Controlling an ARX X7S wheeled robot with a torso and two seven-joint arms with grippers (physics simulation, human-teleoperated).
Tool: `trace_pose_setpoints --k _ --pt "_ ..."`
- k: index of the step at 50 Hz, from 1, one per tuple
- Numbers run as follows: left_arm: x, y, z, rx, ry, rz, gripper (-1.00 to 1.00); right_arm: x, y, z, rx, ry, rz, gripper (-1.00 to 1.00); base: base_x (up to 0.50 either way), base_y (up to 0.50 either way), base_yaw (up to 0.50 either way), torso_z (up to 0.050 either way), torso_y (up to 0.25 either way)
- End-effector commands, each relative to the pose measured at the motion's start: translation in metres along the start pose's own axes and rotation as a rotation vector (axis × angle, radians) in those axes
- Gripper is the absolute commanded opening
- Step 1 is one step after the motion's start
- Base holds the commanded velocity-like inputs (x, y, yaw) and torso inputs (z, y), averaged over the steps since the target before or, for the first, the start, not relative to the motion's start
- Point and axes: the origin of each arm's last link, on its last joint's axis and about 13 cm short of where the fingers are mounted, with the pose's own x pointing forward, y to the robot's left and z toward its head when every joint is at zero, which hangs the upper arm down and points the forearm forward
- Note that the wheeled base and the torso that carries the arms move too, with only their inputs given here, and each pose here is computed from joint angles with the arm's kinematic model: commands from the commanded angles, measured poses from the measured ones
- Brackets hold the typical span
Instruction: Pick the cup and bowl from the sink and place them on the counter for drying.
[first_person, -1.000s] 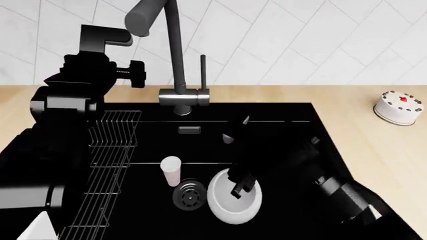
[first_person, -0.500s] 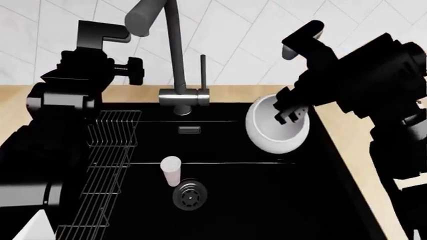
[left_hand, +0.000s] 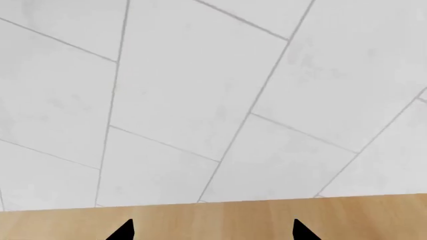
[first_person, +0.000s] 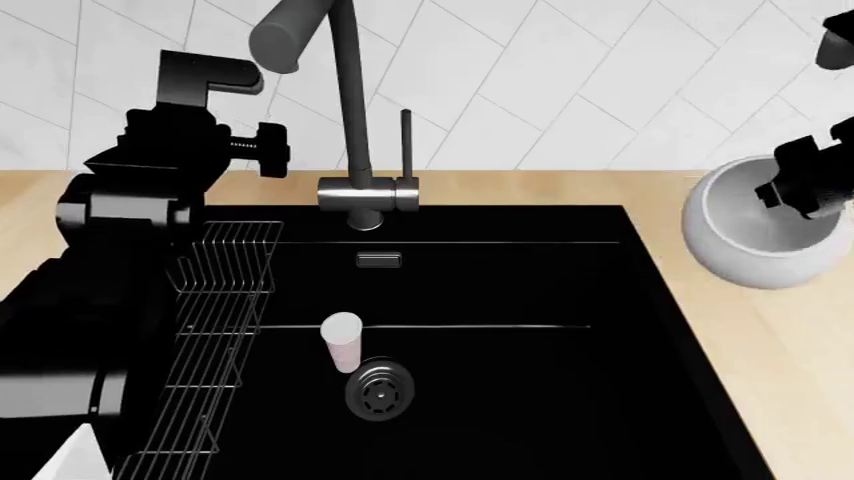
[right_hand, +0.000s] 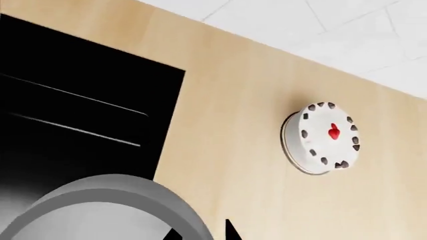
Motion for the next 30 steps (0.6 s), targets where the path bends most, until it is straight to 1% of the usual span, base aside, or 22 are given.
trace_pose_setpoints --k 1,2,4,7,8,9,10,11,12,13,15,16,20,25,26,27,30 --pt "0.001 -0.001 -0.007 -0.003 0.003 -0.024 1.0 -0.019 -0.026 -0.031 0.08 0.137 -0.123 -1.0 0.0 0.0 0.0 0.0 0.0" --pt "0.001 -0.001 -0.007 -0.004 0.003 -0.022 1.0 -0.019 -0.026 -0.031 0.087 0.129 -0.126 -1.0 0.0 0.0 0.0 0.0 0.0" --pt "0.001 -0.001 -0.008 -0.003 0.004 -0.022 1.0 -0.019 -0.028 -0.035 0.081 0.154 -0.136 -1.0 0.0 0.0 0.0 0.0 0.0" --pt "0.001 0.0 -0.007 -0.006 0.0 -0.024 1.0 -0.021 -0.034 -0.045 0.078 0.222 -0.204 -1.0 0.0 0.0 0.0 0.0 0.0" --pt "0.001 0.0 -0.007 -0.006 -0.001 -0.025 1.0 -0.021 -0.036 -0.047 0.09 0.225 -0.22 -1.0 0.0 0.0 0.0 0.0 0.0" --pt "0.002 -0.001 -0.01 0.01 0.005 -0.025 1.0 -0.02 -0.039 -0.051 0.125 0.221 -0.218 -1.0 0.0 0.0 0.0 0.0 0.0" --pt "0.002 -0.001 -0.01 0.003 0.005 -0.025 1.0 -0.021 -0.04 -0.053 0.138 0.221 -0.239 -1.0 0.0 0.0 0.0 0.0 0.0" --pt "0.002 -0.002 -0.011 0.003 0.005 -0.025 1.0 -0.024 -0.043 -0.06 0.152 0.237 -0.299 -1.0 0.0 0.0 0.0 0.0 0.0" --pt "0.002 -0.001 -0.011 -0.001 0.006 -0.025 1.0 -0.024 -0.044 -0.062 0.161 0.235 -0.304 -1.0 0.0 0.0 0.0 0.0 0.0" --pt "0.002 -0.001 -0.011 -0.003 0.006 -0.023 1.0 -0.024 -0.045 -0.066 0.191 0.219 -0.314 -1.0 0.0 0.0 0.0 0.0 0.0" --pt "0.002 -0.001 -0.011 0.0 0.005 -0.023 1.0 -0.025 -0.048 -0.072 0.189 0.233 -0.321 -1.0 0.0 0.0 0.0 0.0 0.0" --pt "0.002 -0.001 -0.011 0.004 0.007 -0.023 1.0 -0.03 -0.048 -0.072 0.201 0.213 -0.359 -1.0 0.0 0.0 0.0 0.0 0.0" --pt "0.001 -0.002 -0.009 -0.002 0.001 -0.024 1.0 -0.032 -0.05 -0.079 0.187 0.234 -0.385 -1.0 0.0 0.0 0.0 0.0 0.0" --pt "0.002 -0.001 -0.008 0.002 -0.004 -0.021 1.0 -0.023 -0.049 -0.094 0.174 0.266 -0.367 -1.0 0.0 0.0 0.0 0.0 0.0" --pt "0.002 -0.002 -0.007 0.001 -0.007 -0.021 1.0 -0.02 -0.049 -0.099 0.179 0.276 -0.37 -1.0 0.0 0.0 0.0 0.0 0.0" --pt "0.001 -0.001 -0.006 0.004 -0.009 -0.021 1.0 -0.017 -0.049 -0.103 0.202 0.271 -0.365 -1.0 0.0 0.0 0.0 0.0 0.0" --pt "0.001 0.001 -0.006 0.007 -0.009 -0.018 1.0 -0.016 -0.05 -0.11 0.221 0.27 -0.367 -1.0 0.0 0.0 0.0 0.0 0.0"
